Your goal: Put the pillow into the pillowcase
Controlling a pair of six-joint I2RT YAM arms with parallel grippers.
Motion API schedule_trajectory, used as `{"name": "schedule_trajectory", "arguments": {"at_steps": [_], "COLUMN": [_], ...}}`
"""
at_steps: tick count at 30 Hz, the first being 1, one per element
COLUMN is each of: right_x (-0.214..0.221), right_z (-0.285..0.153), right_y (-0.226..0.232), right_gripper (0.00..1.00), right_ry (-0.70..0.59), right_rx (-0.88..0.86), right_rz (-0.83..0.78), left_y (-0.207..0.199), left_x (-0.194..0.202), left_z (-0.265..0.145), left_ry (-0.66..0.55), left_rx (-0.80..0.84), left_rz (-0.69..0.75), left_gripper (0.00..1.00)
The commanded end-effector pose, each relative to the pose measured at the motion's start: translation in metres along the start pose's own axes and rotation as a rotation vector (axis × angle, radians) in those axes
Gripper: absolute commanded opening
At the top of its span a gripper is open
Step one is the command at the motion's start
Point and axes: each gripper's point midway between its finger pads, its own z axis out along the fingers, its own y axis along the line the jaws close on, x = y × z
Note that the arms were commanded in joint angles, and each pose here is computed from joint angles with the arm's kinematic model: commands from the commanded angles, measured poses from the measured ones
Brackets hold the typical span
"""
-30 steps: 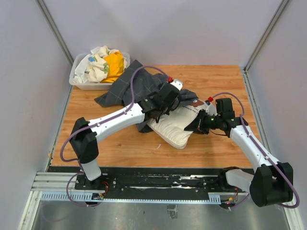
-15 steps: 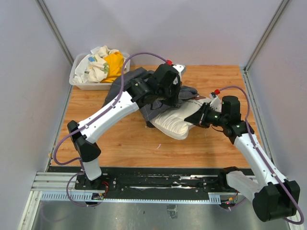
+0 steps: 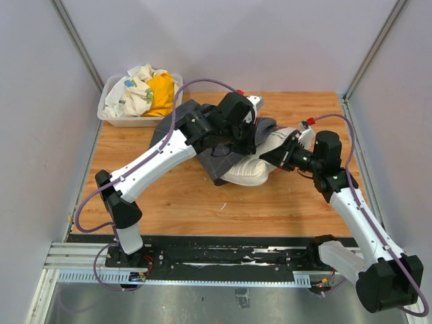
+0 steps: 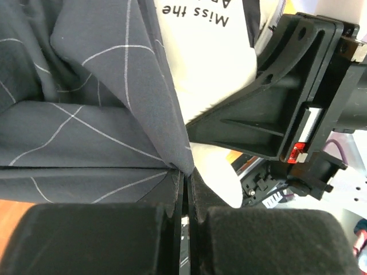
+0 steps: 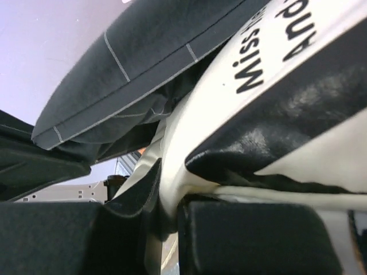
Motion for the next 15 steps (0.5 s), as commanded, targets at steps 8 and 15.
{"name": "schedule_trajectory", "arguments": {"at_steps": [8,15], "right_x": [0.025,0.001], "right_z": [0.003,-0.043], "right_y": [-0.042,-0.051], "right_gripper": [0.01,0.01], "right_ry": [0.033,-0.118], "right_rx": [0.106,0.207], "right_rz": [-0.058,-0.041], "left_y": [-0.049,-0.061], "left_x": [-0.009,0.022], "left_z": [-0.033,-0.031], "left_ry": [-0.059,0.01], "left_rx": [0.19,0.32], "left_rz": [-0.039,-0.088], "left_gripper": [0.0,0.0]}}
